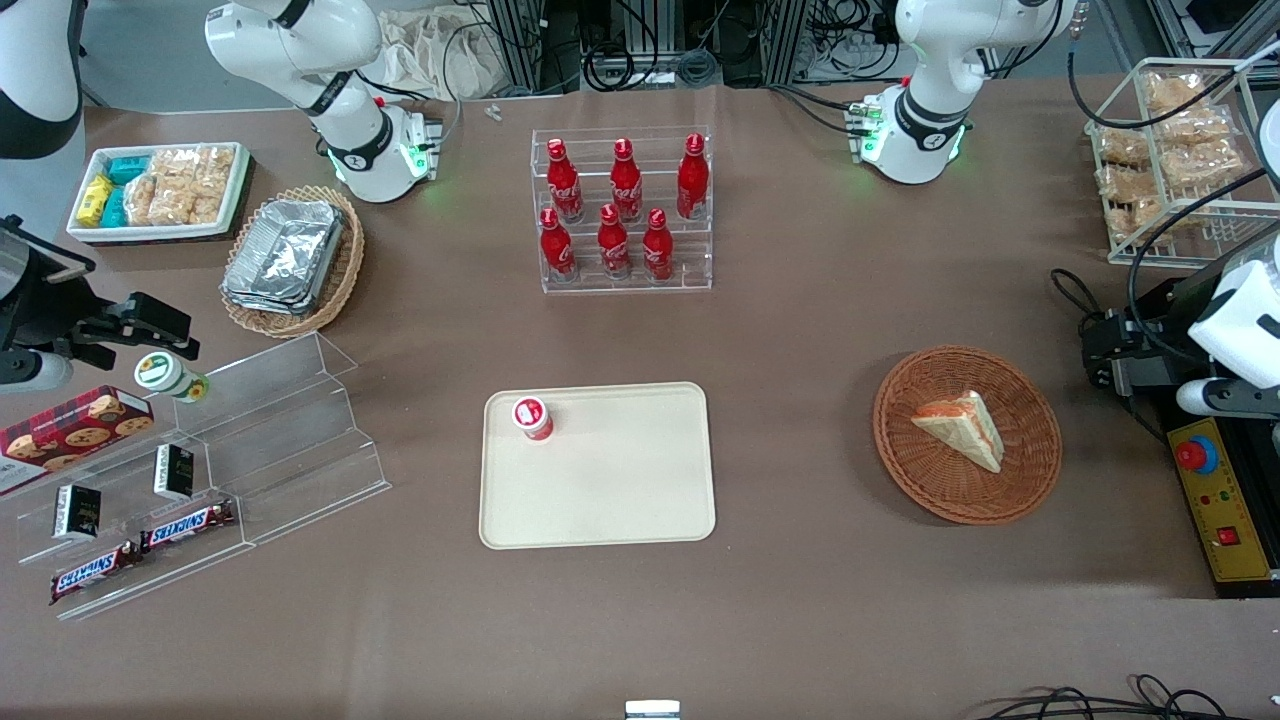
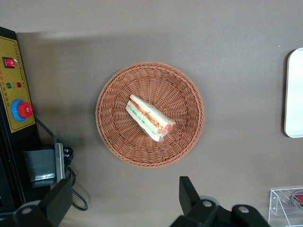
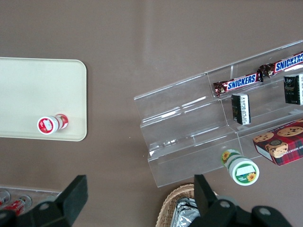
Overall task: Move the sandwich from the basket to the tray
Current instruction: 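Move the left gripper from rest toward the sandwich in the wicker basket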
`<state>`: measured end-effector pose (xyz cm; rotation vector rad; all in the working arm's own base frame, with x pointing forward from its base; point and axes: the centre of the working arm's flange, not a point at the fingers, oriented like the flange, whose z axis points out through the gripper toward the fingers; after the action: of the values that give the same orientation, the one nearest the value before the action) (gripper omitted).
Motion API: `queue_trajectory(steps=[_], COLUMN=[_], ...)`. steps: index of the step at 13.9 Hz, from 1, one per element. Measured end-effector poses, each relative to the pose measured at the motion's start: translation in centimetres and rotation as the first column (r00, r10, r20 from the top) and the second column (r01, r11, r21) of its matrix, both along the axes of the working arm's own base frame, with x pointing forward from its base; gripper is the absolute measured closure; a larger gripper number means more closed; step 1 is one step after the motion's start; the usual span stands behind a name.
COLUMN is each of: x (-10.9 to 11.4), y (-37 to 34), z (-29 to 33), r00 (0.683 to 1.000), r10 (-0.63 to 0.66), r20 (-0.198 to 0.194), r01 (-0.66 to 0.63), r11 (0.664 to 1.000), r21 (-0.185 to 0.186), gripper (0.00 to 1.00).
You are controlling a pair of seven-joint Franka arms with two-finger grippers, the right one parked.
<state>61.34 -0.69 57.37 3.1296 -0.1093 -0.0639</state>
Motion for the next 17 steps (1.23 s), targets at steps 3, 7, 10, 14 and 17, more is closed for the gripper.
queue_trajectory(steps=[3,7,10,14,17], x=[0.0,0.0,0.1,0.2,-0.1], y=[0.0,0.0,-0.1,-0.3,-0.3], z=[0.0,-0.4,-1.9,-5.4,-10.3], r00=[1.0,0.996,0.941,0.855,0.75], r10=[0.004,0.089,0.337,0.517,0.66], r20=[-0.001,-0.014,-0.043,-0.041,-0.037], r01=[-0.004,-0.089,-0.336,-0.515,-0.657], r11=[1.0,0.996,0.941,0.856,0.751], r21=[0.0,0.005,0.03,0.049,0.066], gripper=[0.0,0.0,0.0,0.0,0.0])
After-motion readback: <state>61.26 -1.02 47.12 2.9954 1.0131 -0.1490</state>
